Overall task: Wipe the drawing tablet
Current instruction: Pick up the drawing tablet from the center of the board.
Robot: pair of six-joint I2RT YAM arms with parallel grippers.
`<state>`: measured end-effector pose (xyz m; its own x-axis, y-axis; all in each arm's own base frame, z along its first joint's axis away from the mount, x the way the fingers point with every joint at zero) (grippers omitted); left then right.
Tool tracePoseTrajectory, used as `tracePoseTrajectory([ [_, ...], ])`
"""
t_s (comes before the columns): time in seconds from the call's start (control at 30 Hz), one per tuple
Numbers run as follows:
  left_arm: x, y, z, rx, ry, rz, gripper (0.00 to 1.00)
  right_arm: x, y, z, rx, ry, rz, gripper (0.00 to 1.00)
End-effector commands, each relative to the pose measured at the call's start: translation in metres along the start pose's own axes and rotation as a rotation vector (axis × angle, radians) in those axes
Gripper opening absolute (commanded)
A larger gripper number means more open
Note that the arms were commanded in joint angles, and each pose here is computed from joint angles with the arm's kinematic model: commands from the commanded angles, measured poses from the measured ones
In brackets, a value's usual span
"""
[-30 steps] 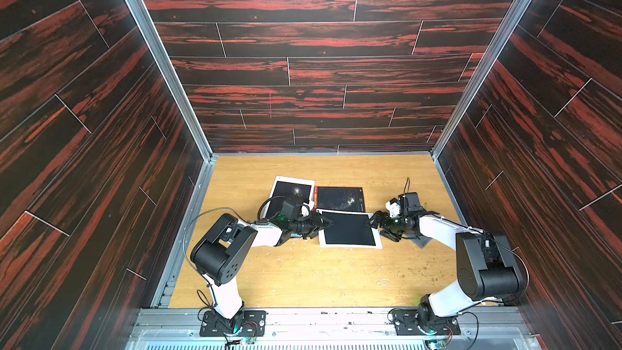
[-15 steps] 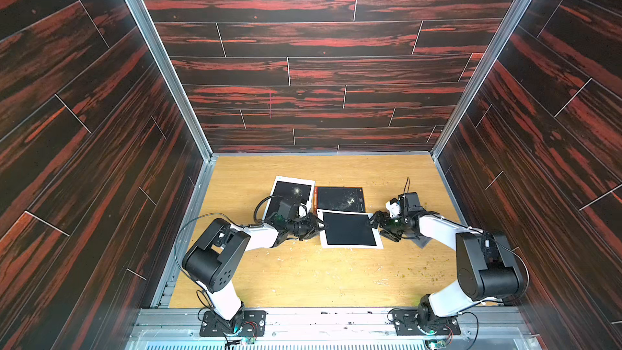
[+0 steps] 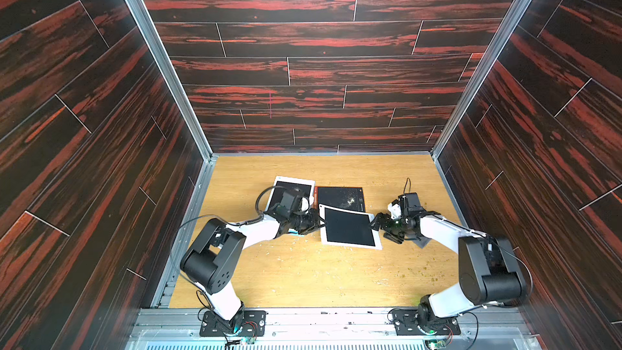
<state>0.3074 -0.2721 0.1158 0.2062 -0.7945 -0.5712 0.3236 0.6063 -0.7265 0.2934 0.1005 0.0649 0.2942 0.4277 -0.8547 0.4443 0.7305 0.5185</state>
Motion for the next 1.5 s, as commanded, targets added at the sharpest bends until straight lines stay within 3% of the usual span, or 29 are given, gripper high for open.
tracePoseTrajectory([
  [0.0,-0.025,0.01,-0.011,0.116,0.079,0.186,0.0,-0.03,0.003,0.019,-0.037,-0.136,-0.094,0.83],
  [0.33,-0.067,-0.048,0.04,0.361,0.02,0.217,0.0,-0.1,0.008,0.051,-0.039,-0.464,-0.212,0.85],
  [0.47,-0.087,-0.07,0.064,0.486,-0.037,0.254,0.0,-0.106,0.005,0.052,-0.029,-0.508,-0.211,0.85],
  [0.57,-0.094,-0.096,0.075,0.605,-0.073,0.19,0.0,-0.103,-0.003,0.054,-0.01,-0.515,-0.246,0.86],
  [0.67,-0.101,-0.126,0.077,0.839,-0.133,0.166,0.0,-0.095,-0.008,0.055,-0.007,-0.506,-0.266,0.86],
  [0.8,-0.11,-0.162,0.054,1.352,-0.208,0.136,0.0,-0.091,-0.011,0.057,0.005,-0.504,-0.275,0.87],
  [0.93,-0.119,-0.167,0.04,1.713,-0.337,0.171,0.0,-0.089,-0.017,0.063,0.048,-0.487,-0.27,0.89],
  [1.1,-0.101,-0.135,0.008,2.15,-0.182,0.225,0.0,-0.08,-0.037,0.07,0.144,-0.434,-0.25,0.89],
  [1.2,-0.091,-0.113,-0.007,2.363,-0.118,0.276,0.0,-0.073,-0.049,0.076,0.207,-0.412,-0.25,0.89],
  [1.27,-0.086,-0.108,-0.013,2.485,-0.153,0.312,0.0,-0.069,-0.05,0.08,0.22,-0.404,-0.237,0.89],
  [1.47,-0.07,-0.093,-0.039,2.698,-0.172,0.251,0.0,-0.054,-0.058,0.094,0.256,-0.388,-0.31,0.89],
])
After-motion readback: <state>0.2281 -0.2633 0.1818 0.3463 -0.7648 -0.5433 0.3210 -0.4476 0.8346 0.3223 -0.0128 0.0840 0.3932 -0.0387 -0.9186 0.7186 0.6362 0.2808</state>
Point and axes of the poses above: each gripper's point midway between its finger pads, its own x axis out along the fingers, its own y axis along the line the jaws close on, z = x × y, the point moved 3 cm from there along -x, back along the fingers, and after that the axes turned 15 degrees about x, right-handed, at the moved point
